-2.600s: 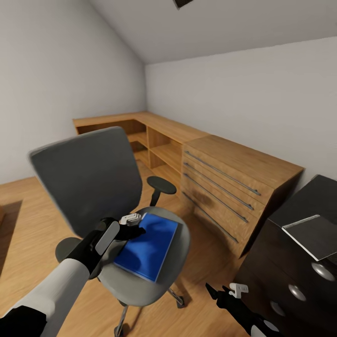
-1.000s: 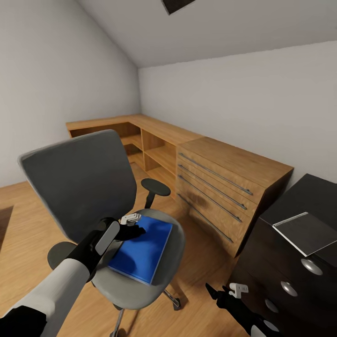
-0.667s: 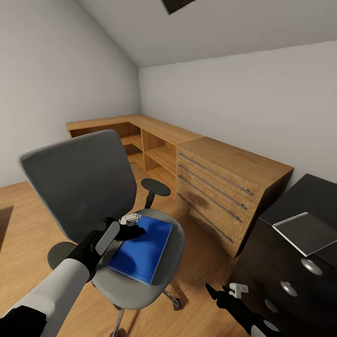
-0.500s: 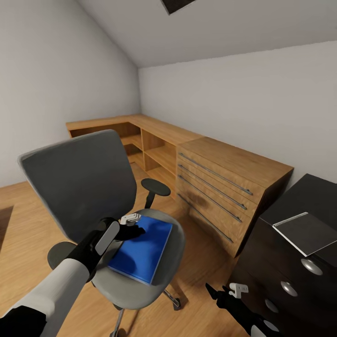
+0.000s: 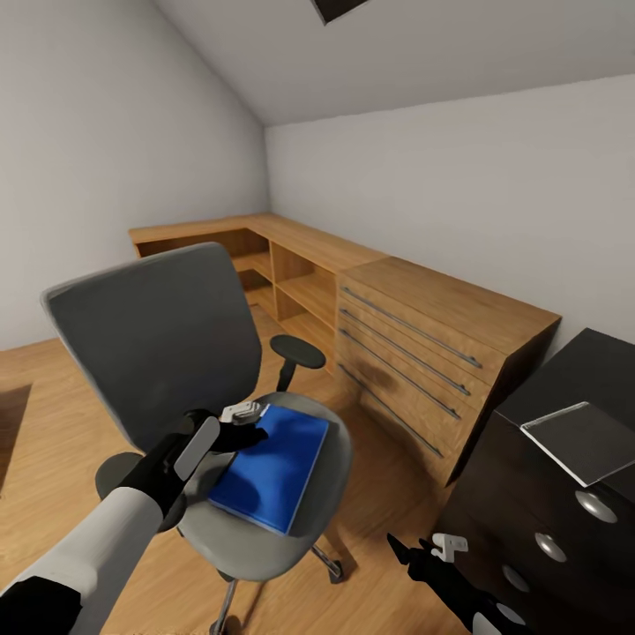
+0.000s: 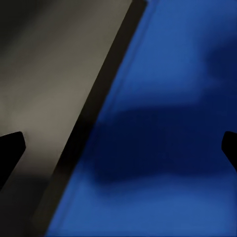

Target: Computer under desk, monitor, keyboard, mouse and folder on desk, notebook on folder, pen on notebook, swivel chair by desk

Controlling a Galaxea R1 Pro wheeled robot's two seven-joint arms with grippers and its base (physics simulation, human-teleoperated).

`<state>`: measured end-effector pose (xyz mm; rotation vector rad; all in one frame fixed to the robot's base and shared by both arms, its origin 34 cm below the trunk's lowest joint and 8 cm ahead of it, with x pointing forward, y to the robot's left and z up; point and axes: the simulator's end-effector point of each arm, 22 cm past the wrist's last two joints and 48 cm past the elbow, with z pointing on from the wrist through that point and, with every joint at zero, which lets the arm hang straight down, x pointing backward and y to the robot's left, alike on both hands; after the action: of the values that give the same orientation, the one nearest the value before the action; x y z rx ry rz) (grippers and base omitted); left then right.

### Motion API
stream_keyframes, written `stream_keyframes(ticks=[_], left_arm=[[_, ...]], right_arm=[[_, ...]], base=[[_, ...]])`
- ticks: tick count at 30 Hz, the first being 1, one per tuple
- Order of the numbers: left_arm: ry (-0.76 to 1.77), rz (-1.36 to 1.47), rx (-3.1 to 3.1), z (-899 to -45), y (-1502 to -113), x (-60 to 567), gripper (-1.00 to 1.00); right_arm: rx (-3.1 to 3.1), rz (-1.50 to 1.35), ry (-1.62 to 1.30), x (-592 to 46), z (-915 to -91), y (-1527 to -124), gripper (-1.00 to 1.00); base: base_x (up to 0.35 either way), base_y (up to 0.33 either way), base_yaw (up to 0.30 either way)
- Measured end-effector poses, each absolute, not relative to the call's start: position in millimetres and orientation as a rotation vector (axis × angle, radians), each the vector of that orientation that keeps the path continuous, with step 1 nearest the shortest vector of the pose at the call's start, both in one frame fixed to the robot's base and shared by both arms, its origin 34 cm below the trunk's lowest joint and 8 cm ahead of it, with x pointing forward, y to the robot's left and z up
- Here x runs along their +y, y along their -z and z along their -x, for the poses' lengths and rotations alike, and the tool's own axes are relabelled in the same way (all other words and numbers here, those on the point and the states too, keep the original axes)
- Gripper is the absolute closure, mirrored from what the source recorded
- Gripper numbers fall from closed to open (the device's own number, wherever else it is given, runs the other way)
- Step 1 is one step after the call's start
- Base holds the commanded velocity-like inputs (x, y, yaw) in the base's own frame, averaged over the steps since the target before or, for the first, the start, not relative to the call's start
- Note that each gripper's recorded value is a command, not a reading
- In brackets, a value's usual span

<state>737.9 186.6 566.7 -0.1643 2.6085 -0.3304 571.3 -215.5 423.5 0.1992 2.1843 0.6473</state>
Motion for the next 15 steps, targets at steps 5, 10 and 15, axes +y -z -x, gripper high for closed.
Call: stream_keyframes(ticks=[5, 10, 15], left_arm=[[0.328, 0.167, 2.61, -738.0, -565.7, 188.4, -1.0], [0.328, 0.169, 2.61, -738.1, -565.5, 188.8, -1.0], [0.327, 0.171, 2.612, -737.9, -564.0, 190.1, -1.0]], right_arm=[[2.185, -0.198, -0.65, -214.8, -571.0, -423.2, -1.0], [2.186, -0.199, -0.649, -214.8, -570.7, -422.6, -1.0], [2.188, -0.203, -0.654, -211.1, -570.4, -421.7, -1.0]], base=[[0.0, 0.0, 0.028], [0.0, 0.0, 0.044], [0.0, 0.0, 0.155]])
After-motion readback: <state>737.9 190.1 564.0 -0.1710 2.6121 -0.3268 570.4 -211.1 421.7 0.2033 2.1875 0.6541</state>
